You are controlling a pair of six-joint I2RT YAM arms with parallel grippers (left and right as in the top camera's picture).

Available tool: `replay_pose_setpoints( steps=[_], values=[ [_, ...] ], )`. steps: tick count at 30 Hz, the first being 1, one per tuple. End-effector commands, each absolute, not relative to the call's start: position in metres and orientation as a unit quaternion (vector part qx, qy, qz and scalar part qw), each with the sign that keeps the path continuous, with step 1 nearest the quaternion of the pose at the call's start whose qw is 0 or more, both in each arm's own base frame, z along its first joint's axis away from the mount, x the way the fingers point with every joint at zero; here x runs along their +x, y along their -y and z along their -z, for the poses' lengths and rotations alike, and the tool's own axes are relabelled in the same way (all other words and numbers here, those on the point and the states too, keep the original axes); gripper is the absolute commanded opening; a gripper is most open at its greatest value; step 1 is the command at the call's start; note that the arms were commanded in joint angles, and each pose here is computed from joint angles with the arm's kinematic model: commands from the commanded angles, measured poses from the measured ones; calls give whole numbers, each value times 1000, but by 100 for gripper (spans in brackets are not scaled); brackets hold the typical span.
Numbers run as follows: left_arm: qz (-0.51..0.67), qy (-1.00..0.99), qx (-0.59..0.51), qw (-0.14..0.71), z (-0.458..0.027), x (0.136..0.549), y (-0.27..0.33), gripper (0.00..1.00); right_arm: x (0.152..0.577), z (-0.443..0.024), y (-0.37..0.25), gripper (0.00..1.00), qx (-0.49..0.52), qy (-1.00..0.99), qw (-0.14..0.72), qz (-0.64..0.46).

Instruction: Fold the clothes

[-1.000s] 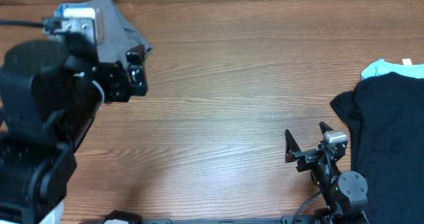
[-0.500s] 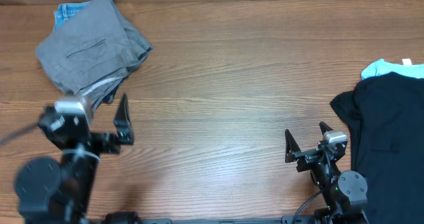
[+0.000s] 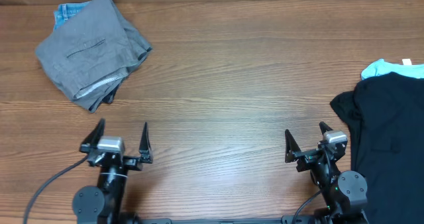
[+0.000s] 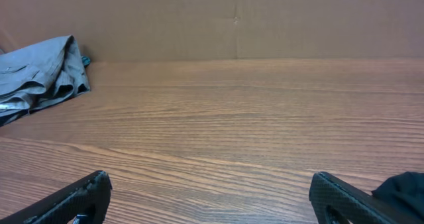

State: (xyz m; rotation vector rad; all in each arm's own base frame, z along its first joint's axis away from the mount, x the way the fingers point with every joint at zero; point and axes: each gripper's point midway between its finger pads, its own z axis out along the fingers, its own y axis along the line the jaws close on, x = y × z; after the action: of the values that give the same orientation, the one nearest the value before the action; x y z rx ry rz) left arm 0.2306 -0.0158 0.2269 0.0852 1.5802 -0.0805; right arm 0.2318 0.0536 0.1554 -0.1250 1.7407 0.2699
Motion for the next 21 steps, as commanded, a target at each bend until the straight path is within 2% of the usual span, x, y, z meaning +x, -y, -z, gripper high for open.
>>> replay_pose_setpoints(
  steps=[1, 10, 21],
  values=[
    [27, -710, 42, 703, -203, 236, 14, 100, 232, -159, -51, 100, -49, -757, 642, -116],
    [32, -729, 41, 682, -158, 245, 14, 100, 232, -159, -51, 100, -49, -757, 642, -116],
    [31, -728, 42, 684, -159, 245, 14, 100, 232, -159, -51, 100, -49, -757, 642, -116]
  ],
)
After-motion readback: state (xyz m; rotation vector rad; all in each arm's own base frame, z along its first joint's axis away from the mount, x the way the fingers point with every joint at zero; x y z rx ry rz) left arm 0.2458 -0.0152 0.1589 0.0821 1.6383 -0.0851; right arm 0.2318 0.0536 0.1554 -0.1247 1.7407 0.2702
